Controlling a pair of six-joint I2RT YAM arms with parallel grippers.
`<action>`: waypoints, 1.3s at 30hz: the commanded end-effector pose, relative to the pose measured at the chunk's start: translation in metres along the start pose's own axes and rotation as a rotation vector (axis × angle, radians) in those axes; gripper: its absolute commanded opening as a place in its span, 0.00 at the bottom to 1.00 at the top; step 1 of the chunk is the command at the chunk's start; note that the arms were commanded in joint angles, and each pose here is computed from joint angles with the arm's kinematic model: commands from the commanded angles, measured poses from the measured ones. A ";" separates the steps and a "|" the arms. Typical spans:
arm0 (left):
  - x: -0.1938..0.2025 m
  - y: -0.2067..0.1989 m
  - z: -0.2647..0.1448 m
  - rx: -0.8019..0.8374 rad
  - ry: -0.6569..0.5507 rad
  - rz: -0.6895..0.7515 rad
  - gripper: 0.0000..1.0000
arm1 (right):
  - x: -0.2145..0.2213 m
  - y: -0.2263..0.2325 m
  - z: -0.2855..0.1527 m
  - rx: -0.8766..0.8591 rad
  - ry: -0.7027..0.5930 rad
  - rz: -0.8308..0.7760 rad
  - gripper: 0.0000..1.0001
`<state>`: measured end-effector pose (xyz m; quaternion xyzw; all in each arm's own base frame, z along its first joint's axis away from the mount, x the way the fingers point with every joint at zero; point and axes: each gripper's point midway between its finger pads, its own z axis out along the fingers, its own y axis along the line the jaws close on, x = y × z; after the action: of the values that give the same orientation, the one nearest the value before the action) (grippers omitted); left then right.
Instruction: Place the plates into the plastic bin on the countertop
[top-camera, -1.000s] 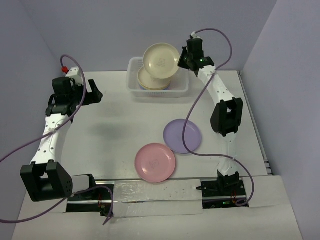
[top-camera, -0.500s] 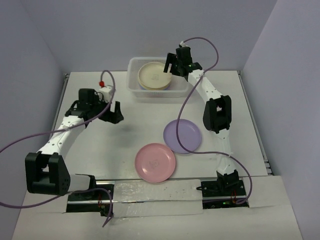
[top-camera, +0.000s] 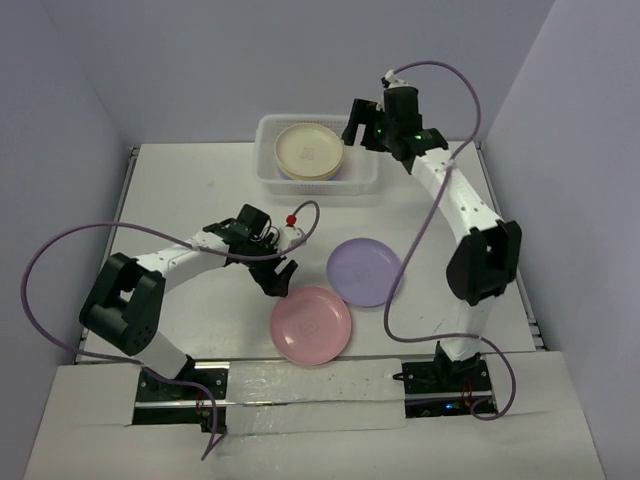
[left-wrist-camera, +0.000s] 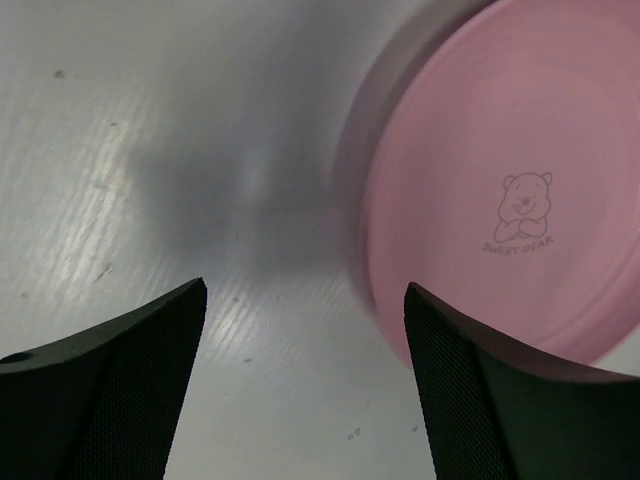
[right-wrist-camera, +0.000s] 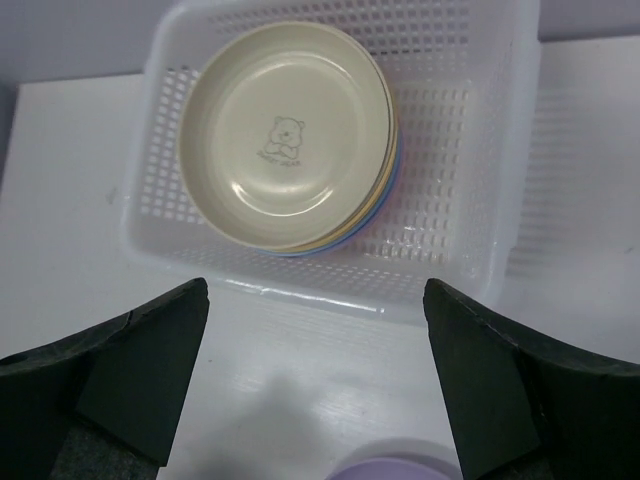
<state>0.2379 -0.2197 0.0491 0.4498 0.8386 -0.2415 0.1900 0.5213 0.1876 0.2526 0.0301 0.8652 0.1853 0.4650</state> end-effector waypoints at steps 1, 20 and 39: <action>-0.005 -0.013 0.013 0.056 0.010 0.080 0.84 | -0.024 -0.011 -0.046 -0.014 -0.081 -0.022 0.95; 0.014 -0.036 0.006 0.029 0.105 0.190 0.00 | 0.019 -0.093 -0.076 0.123 -0.019 0.017 0.95; -0.226 0.106 -0.176 -0.449 -0.513 -0.281 0.00 | 0.120 -0.138 -0.076 0.227 0.169 -0.052 1.00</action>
<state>0.3484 -0.2160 0.2491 0.3576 0.8300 -0.1937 0.3818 0.4140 0.0754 0.1290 0.0634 0.9277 0.1032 0.3532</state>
